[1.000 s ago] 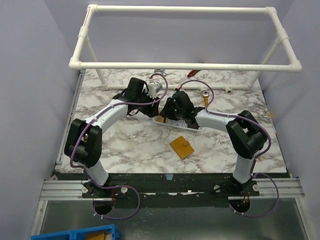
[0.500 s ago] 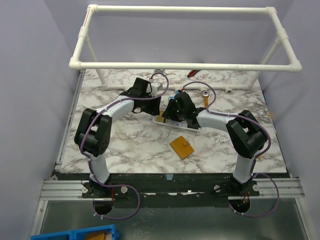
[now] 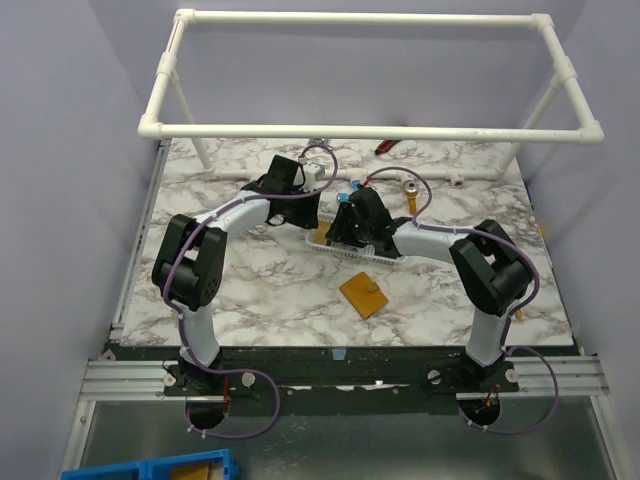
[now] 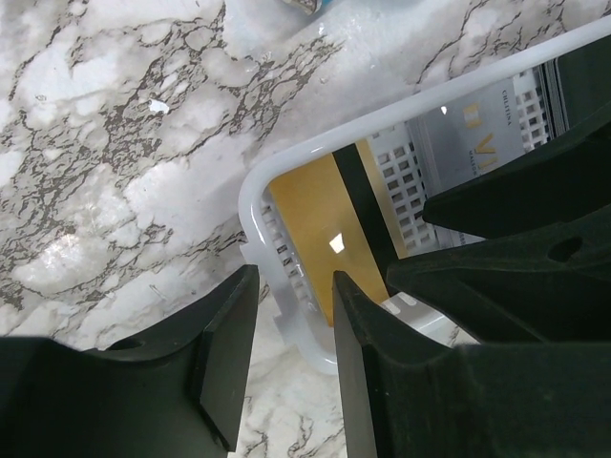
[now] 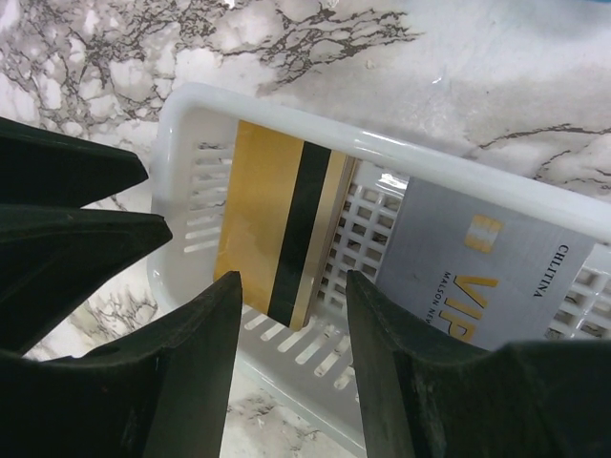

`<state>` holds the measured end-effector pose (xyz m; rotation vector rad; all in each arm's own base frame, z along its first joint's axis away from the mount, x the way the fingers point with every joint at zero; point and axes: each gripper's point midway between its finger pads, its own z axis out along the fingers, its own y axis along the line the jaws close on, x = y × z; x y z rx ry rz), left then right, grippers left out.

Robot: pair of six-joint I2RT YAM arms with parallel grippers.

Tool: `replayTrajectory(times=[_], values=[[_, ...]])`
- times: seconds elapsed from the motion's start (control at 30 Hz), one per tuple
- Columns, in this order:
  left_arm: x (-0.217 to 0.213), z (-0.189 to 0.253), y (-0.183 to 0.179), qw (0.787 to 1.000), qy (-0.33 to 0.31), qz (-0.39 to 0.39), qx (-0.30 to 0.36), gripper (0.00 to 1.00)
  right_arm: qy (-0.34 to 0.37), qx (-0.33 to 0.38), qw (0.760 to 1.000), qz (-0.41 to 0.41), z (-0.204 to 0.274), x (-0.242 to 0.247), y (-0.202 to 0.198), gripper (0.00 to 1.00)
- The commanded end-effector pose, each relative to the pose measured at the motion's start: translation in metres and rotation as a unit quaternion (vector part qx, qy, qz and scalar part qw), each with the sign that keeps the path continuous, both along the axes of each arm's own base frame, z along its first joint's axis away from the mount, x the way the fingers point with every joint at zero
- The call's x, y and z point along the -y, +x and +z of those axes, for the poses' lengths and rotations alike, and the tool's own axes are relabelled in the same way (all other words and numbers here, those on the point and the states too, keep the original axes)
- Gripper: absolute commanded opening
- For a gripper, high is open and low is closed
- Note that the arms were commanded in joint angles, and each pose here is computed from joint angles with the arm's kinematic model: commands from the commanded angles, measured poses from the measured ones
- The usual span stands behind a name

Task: Put the credit cards into the card holder
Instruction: Pick up the credit card from the storage box.

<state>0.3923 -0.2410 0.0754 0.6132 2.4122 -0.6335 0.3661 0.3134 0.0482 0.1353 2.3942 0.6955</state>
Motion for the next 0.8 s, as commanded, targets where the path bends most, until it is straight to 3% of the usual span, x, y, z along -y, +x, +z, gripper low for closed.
replayTrajectory(times=[0.0, 0.43, 0.77], values=[[-0.004, -0.004, -0.001, 1.0, 0.008, 0.007, 0.008, 0.38, 0.003, -0.016, 1.0, 0.006, -0.012, 0.002, -0.006, 0.52], [0.004, -0.016, -0.059, 0.999, 0.012, -0.041, -0.013, 0.38, 0.015, -0.035, 0.999, 0.014, -0.019, 0.017, -0.038, 0.51], [0.008, 0.002, -0.088, 0.997, -0.013, -0.071, -0.025, 0.41, -0.001, -0.037, 0.999, 0.014, -0.016, 0.042, -0.066, 0.51]])
